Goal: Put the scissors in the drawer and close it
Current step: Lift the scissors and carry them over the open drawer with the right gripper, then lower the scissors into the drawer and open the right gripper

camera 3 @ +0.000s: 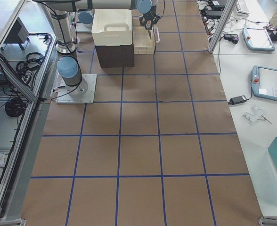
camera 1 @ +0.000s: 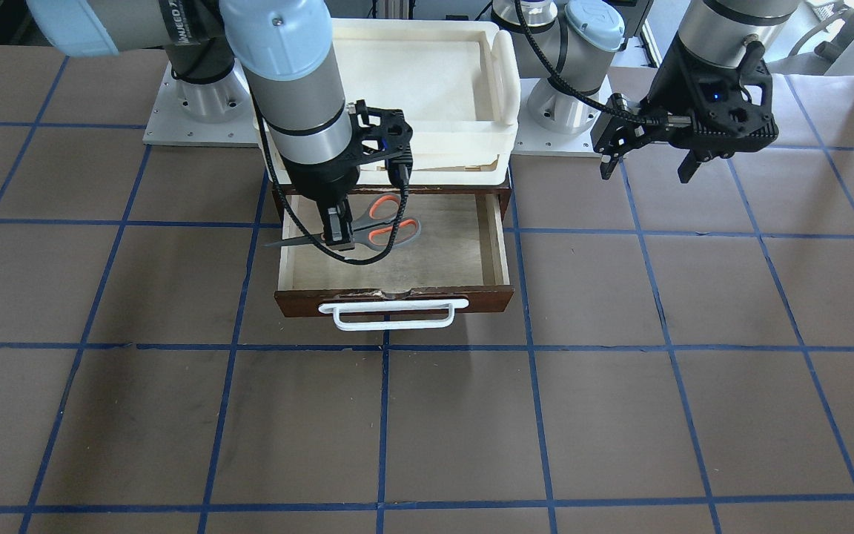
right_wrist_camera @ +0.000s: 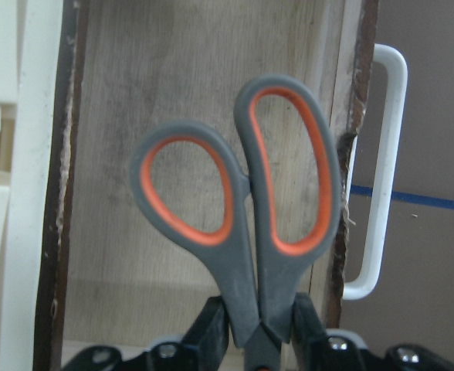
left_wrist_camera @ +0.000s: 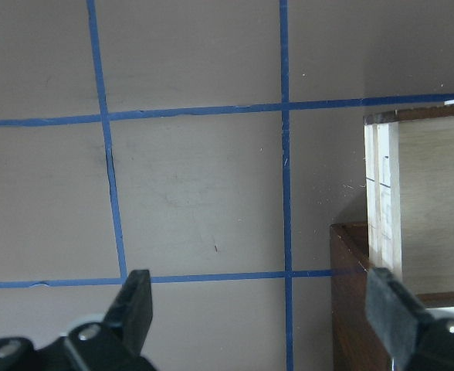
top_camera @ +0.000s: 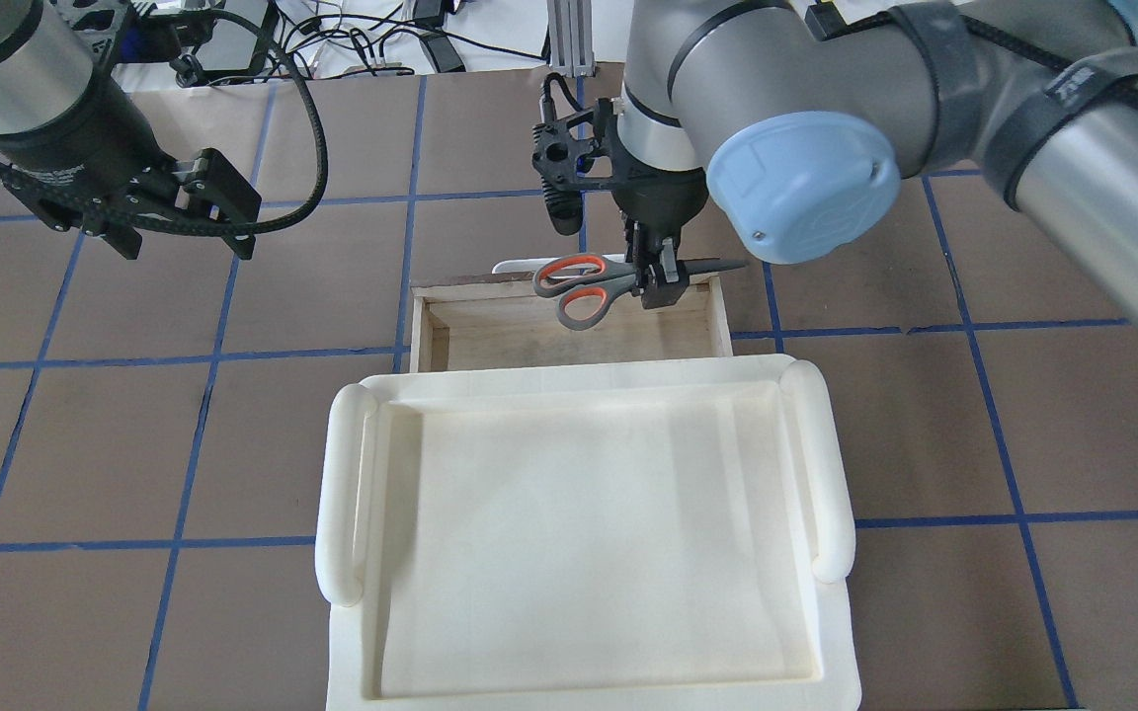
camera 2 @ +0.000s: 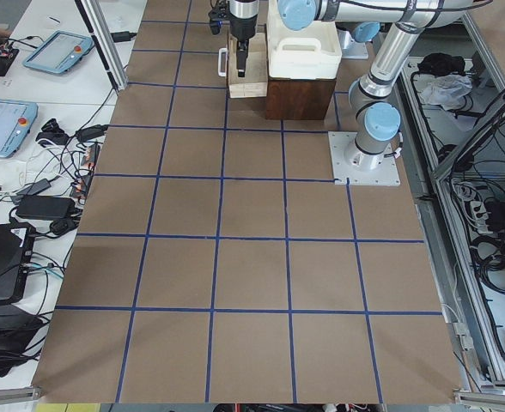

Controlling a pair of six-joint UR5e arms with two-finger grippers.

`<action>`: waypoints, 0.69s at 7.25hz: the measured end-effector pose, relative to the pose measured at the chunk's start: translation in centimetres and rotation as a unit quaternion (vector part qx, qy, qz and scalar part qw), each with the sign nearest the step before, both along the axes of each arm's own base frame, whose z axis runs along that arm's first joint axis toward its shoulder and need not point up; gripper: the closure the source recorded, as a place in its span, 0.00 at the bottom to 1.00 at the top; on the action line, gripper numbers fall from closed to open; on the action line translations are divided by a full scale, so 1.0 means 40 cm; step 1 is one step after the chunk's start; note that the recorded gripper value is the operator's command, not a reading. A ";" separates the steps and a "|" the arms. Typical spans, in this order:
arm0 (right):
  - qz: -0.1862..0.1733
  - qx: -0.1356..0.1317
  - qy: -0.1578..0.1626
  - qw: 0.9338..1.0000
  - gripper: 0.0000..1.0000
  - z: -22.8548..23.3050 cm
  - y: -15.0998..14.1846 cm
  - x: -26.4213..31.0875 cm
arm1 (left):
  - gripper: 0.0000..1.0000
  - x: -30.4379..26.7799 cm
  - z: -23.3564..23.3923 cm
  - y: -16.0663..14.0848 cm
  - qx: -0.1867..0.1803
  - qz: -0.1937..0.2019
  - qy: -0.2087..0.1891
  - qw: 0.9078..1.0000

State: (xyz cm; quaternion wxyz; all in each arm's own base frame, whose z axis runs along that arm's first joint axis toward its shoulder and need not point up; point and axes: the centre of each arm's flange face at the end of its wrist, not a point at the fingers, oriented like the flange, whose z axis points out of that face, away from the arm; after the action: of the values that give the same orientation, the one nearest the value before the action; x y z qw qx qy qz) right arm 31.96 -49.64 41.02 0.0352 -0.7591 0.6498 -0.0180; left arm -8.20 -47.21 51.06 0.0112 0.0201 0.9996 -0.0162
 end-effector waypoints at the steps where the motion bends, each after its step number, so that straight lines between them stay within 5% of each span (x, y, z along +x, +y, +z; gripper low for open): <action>1: -0.001 0.007 0.004 1.000 0.96 -0.033 0.004 0.060 | 0.00 0.000 0.000 0.000 0.000 0.000 0.000 1.000; 5: 0.006 0.019 0.014 1.000 0.93 -0.123 0.008 0.156 | 0.00 0.000 0.001 0.001 0.000 0.000 0.000 1.000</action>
State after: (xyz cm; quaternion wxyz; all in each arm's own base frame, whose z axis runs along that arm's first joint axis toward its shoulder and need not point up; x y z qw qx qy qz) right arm 38.22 -49.31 36.10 0.0409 -0.7624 0.6458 0.0055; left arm -8.20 -47.19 51.09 0.0116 0.0204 0.9996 -0.0165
